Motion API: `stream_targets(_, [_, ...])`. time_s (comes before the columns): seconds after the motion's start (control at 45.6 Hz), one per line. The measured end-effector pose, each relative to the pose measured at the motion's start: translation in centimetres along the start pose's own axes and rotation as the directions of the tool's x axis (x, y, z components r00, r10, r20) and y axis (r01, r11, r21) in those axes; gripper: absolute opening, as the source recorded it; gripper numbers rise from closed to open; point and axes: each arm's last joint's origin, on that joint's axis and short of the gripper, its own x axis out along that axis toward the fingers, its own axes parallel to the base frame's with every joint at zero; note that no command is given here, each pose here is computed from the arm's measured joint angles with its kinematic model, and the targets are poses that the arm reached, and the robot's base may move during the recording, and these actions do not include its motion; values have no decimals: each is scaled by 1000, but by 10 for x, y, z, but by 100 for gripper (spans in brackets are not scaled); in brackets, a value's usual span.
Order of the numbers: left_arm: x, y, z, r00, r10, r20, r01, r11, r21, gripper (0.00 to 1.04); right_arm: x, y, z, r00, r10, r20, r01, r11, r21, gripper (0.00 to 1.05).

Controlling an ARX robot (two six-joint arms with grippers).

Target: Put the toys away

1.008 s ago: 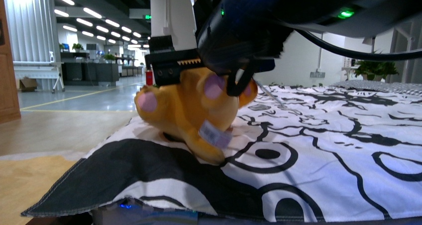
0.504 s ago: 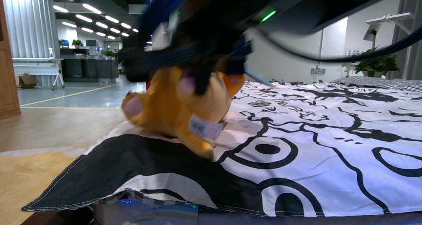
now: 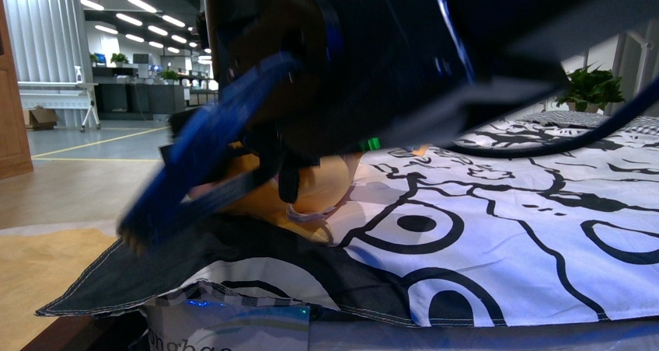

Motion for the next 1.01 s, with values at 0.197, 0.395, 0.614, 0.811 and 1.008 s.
stream_targets(0.197, [0, 0, 0, 1000, 0, 0, 0, 1000, 0, 99, -5, -17, 4, 1000, -5, 21, 4, 1000, 20, 45])
stream_targets(0.395, [0, 0, 0, 1000, 0, 0, 0, 1000, 0, 99, -16, -40, 11, 999, 13, 52, -16, 998, 57, 24])
stream_targets(0.614, [0, 0, 0, 1000, 0, 0, 0, 1000, 0, 99, -49, -90, 27, 993, 37, 116, -55, 986, 154, 10])
stream_targets(0.811, [0, 0, 0, 1000, 0, 0, 0, 1000, 0, 99, -96, -136, 33, 978, 86, 191, -133, 960, 248, 9])
stream_targets(1.008, [0, 0, 0, 1000, 0, 0, 0, 1000, 0, 99, -155, -174, 17, 952, 157, 261, -235, 925, 299, 9])
